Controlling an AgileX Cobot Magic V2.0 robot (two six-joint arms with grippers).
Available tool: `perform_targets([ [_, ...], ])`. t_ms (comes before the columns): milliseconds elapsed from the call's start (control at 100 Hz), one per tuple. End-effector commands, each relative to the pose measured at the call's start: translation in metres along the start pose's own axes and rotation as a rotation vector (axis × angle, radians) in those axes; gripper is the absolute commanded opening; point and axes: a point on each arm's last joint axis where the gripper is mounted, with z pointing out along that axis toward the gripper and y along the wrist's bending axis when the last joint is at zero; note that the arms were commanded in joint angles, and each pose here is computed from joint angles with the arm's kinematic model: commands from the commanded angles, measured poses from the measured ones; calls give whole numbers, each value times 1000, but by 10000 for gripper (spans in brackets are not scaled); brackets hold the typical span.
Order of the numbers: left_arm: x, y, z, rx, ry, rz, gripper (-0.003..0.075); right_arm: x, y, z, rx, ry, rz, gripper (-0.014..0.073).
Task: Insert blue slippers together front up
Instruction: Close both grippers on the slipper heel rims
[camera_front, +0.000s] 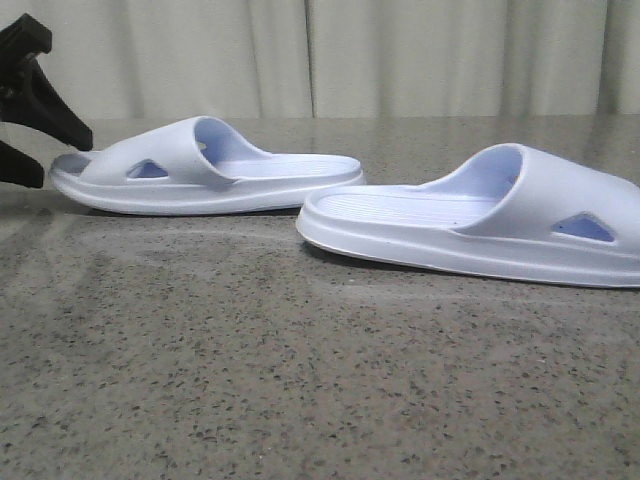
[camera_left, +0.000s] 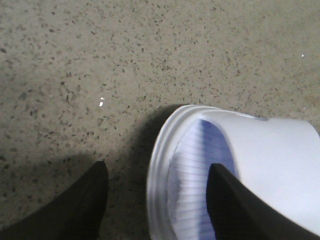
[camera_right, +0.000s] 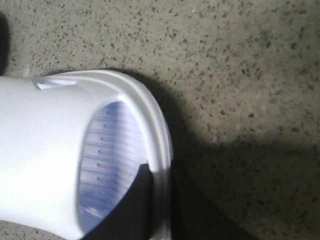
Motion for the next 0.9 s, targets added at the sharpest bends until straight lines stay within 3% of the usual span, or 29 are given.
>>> perform_targets([
  [0, -12, -11, -6, 59, -42, -1, 382, -9, 4, -8, -4, -60, -20, -107],
  [180, -11, -12, 1, 117, -12, 13, 287, -9, 4, -8, -4, -60, -20, -107],
  [370, -10, -13, 1, 134, -3, 12, 17, -8, 5, -8, -8, -54, -21, -107],
  [650, -19, -14, -28, 117, -72, 51, 15, -13, 8, -11, -21, -72, -23, -107],
  [890, -28, -3, -67, 116, -135, 51, 15, -37, 31, -31, -140, -145, -37, -107],
])
